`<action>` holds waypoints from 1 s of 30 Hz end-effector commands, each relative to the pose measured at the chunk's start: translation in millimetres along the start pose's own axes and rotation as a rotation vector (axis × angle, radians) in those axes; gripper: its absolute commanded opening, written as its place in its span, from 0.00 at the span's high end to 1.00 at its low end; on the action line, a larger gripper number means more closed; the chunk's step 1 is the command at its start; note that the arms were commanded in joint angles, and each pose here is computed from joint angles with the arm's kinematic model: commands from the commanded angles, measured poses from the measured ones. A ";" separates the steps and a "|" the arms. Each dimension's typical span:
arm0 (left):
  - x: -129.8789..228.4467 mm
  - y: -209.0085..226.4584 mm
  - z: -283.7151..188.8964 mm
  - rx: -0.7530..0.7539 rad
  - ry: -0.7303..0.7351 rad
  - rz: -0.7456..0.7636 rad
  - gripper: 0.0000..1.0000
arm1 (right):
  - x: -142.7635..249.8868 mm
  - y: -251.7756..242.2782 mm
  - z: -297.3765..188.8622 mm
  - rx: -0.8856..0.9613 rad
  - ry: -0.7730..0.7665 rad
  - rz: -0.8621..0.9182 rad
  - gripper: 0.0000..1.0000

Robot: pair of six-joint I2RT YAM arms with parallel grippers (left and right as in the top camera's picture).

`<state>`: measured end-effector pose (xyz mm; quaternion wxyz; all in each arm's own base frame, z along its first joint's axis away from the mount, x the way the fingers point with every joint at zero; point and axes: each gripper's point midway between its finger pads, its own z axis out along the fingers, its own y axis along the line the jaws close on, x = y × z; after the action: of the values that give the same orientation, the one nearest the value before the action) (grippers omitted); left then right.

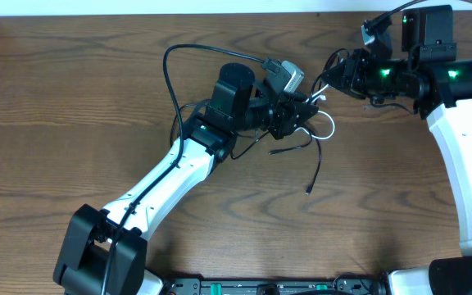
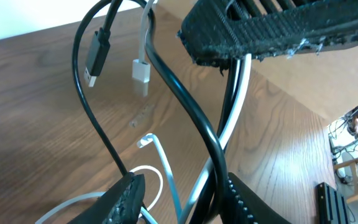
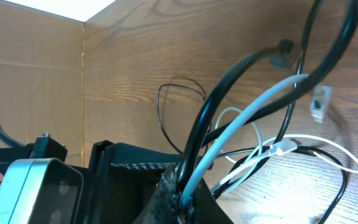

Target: Untangle cables

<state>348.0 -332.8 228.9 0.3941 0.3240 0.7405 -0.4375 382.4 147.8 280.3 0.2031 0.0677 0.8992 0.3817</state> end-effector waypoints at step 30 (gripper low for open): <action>-72.5 50.6 -97.0 -0.025 -0.277 -1.018 0.92 | 27.5 -31.0 22.0 0.101 0.161 -0.495 0.20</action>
<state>395.8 -237.0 291.1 0.3137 -0.0293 0.7711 -0.5533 376.6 108.8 237.8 0.2187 -0.0232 0.9518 0.2138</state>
